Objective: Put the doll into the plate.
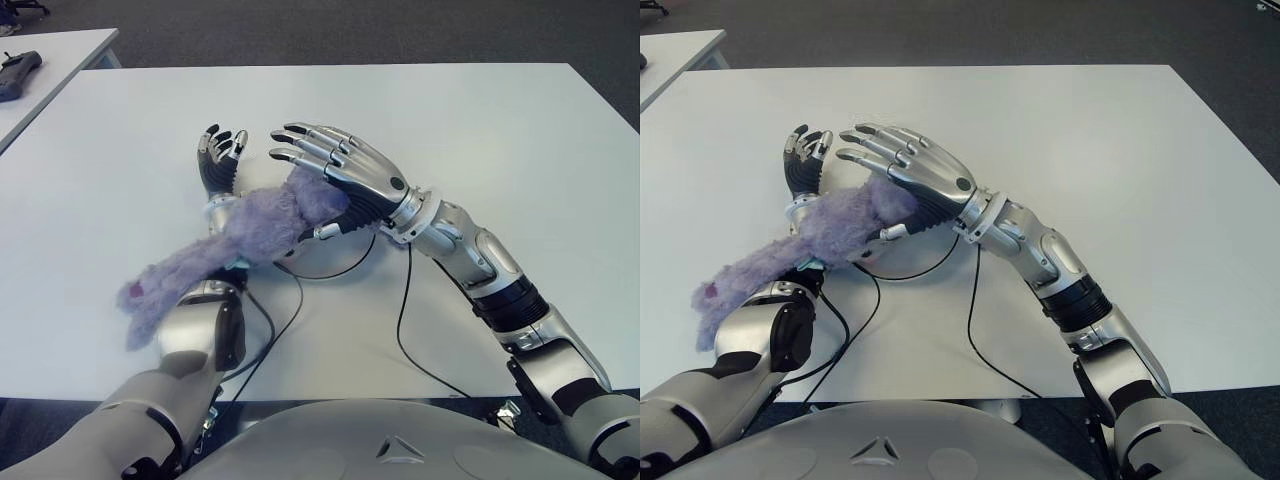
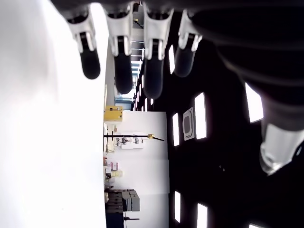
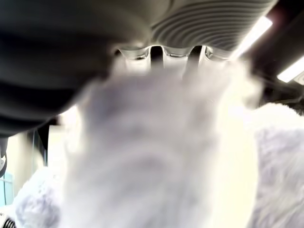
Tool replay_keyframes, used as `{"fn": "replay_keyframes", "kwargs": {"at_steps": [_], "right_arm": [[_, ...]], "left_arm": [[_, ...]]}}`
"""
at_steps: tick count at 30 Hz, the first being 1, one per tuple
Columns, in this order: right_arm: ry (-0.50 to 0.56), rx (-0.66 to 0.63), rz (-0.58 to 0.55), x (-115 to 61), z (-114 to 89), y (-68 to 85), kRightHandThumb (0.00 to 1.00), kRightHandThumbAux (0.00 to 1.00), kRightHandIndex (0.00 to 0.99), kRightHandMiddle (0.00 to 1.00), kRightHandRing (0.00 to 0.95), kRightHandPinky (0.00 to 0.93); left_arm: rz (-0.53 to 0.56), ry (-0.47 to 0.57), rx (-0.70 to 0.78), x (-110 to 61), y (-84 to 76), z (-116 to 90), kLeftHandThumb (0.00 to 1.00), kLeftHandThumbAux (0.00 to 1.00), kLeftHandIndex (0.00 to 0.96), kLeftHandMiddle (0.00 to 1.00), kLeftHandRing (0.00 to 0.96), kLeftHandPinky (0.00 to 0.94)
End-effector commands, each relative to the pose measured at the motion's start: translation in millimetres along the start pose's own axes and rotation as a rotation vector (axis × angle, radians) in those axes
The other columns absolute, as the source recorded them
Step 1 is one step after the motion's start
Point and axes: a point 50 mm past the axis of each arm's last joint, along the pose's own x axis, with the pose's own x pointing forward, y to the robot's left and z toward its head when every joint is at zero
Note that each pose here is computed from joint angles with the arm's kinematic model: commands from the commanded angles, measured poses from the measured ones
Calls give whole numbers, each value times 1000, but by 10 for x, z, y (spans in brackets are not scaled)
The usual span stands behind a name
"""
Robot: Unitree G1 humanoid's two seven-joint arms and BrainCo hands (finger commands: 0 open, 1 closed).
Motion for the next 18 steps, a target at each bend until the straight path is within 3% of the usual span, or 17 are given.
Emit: {"fn": "replay_keyframes", "kwargs": {"at_steps": [1,7,15,18], "right_arm": [[0,36,-59,-30,-64,-44,95,373,0,0,0,0],[5,64,-108,4,-136,-143,93,387,0,0,0,0],[46,96,-231,328,-531,-573,91,386,0,0,0,0],[53,103,-248,376,-602,-641,86,386,0,0,0,0]], "left_arm": [[83,478,34,-1146,333,-1165,0,554,192,285,260,224],[67,472,44,-1132,293,-1151,0,566,205,287,265,250],[85,503,36,-1136,288,-1170,0,572,200,285,256,210],[96,506,29,-1144,288,-1174,0,573,203,291,263,226]]}}
